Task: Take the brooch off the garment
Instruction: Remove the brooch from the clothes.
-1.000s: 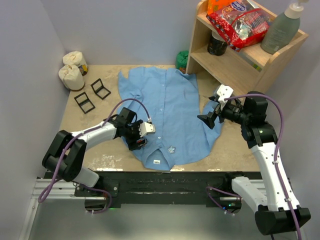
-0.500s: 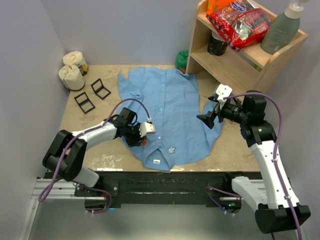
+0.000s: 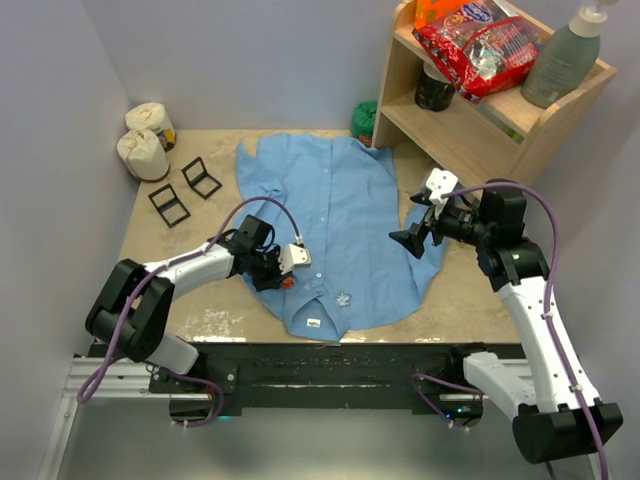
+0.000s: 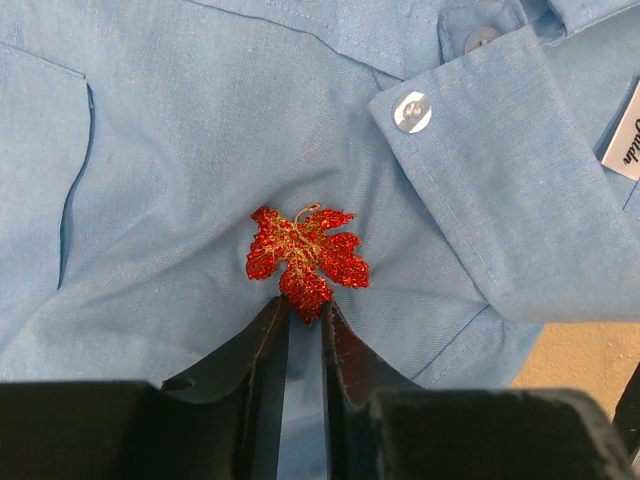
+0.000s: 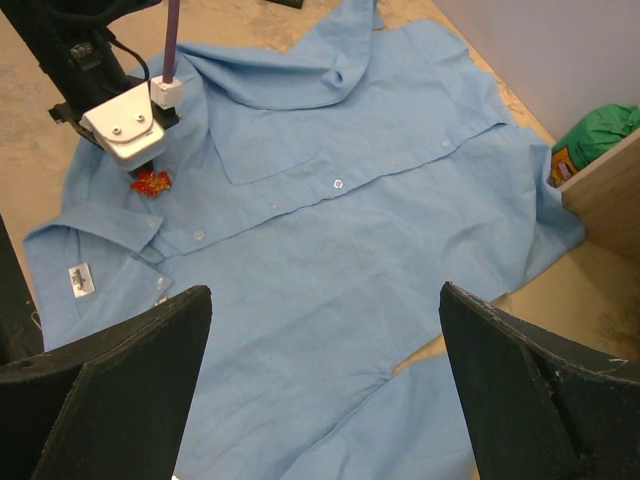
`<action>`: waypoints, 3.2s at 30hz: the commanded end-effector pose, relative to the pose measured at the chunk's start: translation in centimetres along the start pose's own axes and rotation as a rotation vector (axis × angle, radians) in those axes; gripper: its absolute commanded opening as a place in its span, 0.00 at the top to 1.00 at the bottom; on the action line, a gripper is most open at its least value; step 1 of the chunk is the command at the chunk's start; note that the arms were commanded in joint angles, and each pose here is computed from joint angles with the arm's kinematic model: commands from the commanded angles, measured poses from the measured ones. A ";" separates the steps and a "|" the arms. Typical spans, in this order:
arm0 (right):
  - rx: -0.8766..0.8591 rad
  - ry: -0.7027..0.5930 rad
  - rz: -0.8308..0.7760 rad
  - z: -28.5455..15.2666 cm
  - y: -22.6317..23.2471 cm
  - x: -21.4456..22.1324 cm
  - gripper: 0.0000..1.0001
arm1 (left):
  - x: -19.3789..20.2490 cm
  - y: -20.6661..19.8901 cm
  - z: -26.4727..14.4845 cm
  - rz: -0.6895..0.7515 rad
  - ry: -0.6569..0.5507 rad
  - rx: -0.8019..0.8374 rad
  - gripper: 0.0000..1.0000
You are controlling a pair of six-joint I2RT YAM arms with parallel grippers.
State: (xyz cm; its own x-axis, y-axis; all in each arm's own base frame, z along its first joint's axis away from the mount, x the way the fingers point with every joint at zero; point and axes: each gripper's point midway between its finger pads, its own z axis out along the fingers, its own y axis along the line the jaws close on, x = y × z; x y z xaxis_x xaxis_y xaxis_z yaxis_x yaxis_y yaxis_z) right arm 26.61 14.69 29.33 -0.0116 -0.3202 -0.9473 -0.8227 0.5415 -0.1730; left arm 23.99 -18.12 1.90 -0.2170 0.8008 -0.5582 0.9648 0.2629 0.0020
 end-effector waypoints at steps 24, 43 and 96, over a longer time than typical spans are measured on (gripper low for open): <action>-0.130 0.048 -0.084 5.4 1.3 0.3 0.02 | -4.2 -0.9 -1.8 -0.012 -0.169 0.019 1.00; -0.193 0.138 -0.160 10.0 3.3 3.8 0.04 | -5.9 -0.1 -2.4 -0.064 -0.226 0.037 1.00; -0.530 0.207 -0.279 16.6 13.1 6.5 0.35 | -11.3 -2.0 -7.6 -0.082 -0.723 0.361 1.00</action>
State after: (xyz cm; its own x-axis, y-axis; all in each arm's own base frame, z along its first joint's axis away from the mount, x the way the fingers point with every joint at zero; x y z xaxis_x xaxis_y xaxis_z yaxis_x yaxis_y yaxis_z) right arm 25.03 31.67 15.29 0.1371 -0.5894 -0.7961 -0.9850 0.0035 -0.1723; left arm 22.85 -23.07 13.05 -0.3074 0.2855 -0.9077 0.9512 0.0645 -0.3018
